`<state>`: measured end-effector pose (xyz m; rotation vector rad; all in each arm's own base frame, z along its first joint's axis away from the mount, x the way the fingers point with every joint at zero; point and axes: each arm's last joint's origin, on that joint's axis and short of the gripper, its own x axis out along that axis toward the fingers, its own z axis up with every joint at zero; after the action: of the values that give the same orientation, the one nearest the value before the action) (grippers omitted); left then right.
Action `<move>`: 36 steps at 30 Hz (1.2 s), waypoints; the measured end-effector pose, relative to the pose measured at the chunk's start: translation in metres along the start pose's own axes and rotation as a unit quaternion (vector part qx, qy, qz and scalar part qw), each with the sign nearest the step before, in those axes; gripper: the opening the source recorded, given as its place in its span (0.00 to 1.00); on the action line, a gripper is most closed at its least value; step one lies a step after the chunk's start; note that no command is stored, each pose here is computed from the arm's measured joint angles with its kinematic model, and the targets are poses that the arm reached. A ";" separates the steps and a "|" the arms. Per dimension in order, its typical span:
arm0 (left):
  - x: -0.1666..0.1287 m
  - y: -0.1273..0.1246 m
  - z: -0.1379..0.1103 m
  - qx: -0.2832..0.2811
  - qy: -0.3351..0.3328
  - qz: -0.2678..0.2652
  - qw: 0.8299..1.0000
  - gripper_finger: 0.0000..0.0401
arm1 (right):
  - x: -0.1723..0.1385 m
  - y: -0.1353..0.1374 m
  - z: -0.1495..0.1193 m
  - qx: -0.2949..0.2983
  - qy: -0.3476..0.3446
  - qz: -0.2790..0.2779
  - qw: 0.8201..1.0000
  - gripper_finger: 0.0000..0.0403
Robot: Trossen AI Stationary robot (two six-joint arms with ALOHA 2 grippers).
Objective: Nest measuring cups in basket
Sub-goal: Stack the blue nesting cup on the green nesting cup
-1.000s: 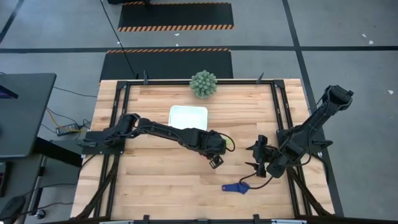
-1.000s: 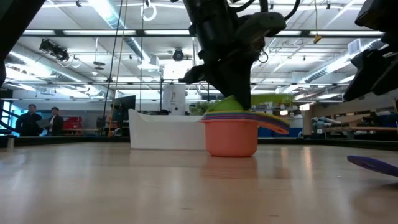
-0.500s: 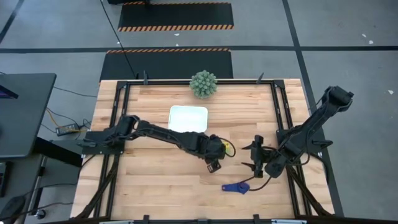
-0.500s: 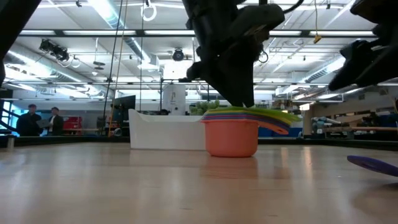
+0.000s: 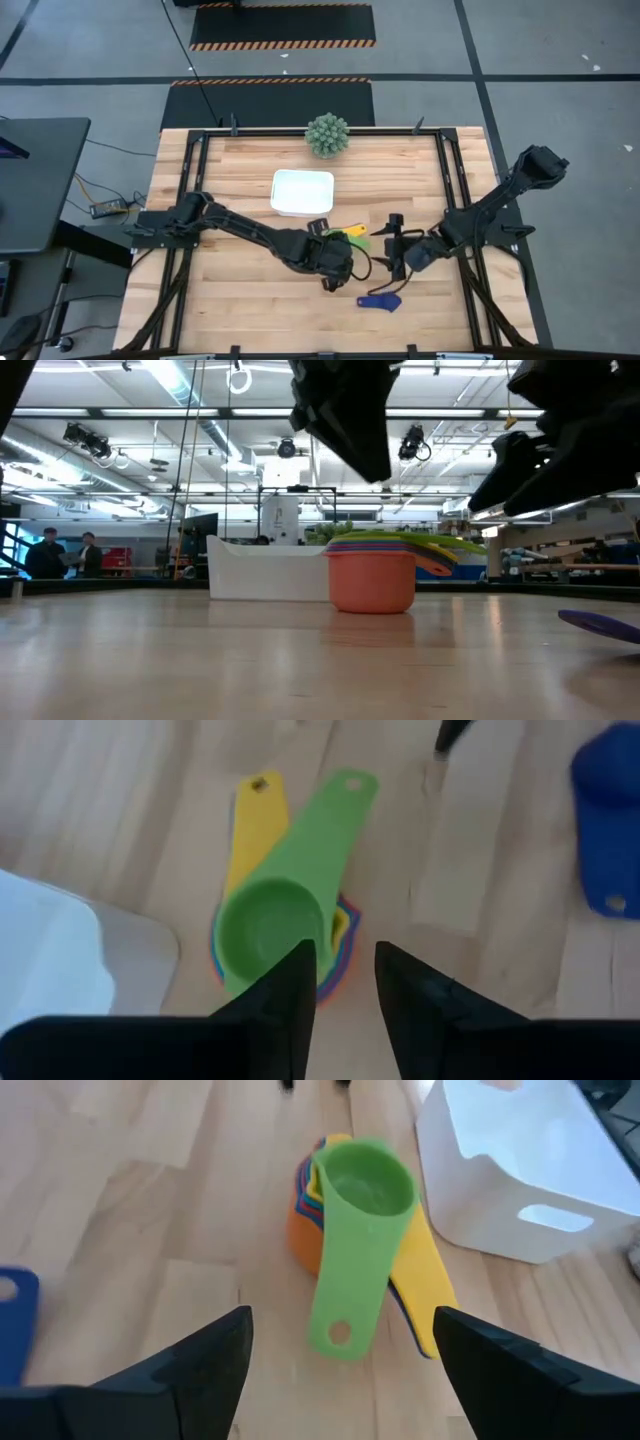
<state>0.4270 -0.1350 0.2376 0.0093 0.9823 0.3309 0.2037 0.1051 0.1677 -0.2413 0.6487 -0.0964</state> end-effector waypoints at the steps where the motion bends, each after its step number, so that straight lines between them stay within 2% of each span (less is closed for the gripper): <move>1: -0.002 -0.001 0.001 0.000 -0.007 0.002 1.000 0.28 | 0.002 -0.003 0.001 0.000 0.003 0.008 1.000 0.79; 6: -0.012 -0.012 -0.007 0.024 -0.019 0.023 0.999 0.28 | 0.017 -0.012 0.003 -0.004 0.006 0.010 1.000 0.80; 14: -0.017 -0.022 -0.012 0.032 -0.021 0.021 0.999 0.28 | 0.034 -0.017 0.003 -0.046 -0.002 -0.006 0.999 0.83; 21: -0.018 -0.024 -0.013 0.032 -0.019 0.008 0.999 0.28 | 0.050 -0.025 0.011 -0.052 0.024 0.030 0.998 0.85; 25: -0.019 -0.026 -0.014 0.032 -0.018 0.001 0.999 0.28 | 0.058 -0.032 0.015 -0.076 0.063 0.013 0.995 0.82; 31: -0.020 -0.027 -0.015 0.034 -0.014 -0.007 0.999 0.28 | 0.057 -0.041 0.019 -0.107 0.115 -0.049 0.986 0.79; 36: -0.020 -0.028 -0.015 0.036 -0.013 -0.007 0.999 0.28 | 0.054 -0.041 0.020 -0.131 0.116 -0.004 0.985 0.79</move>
<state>0.4120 -0.1689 0.2409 0.0721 0.9684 0.2826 0.2580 0.0606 0.1621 -0.4911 0.8929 -0.0463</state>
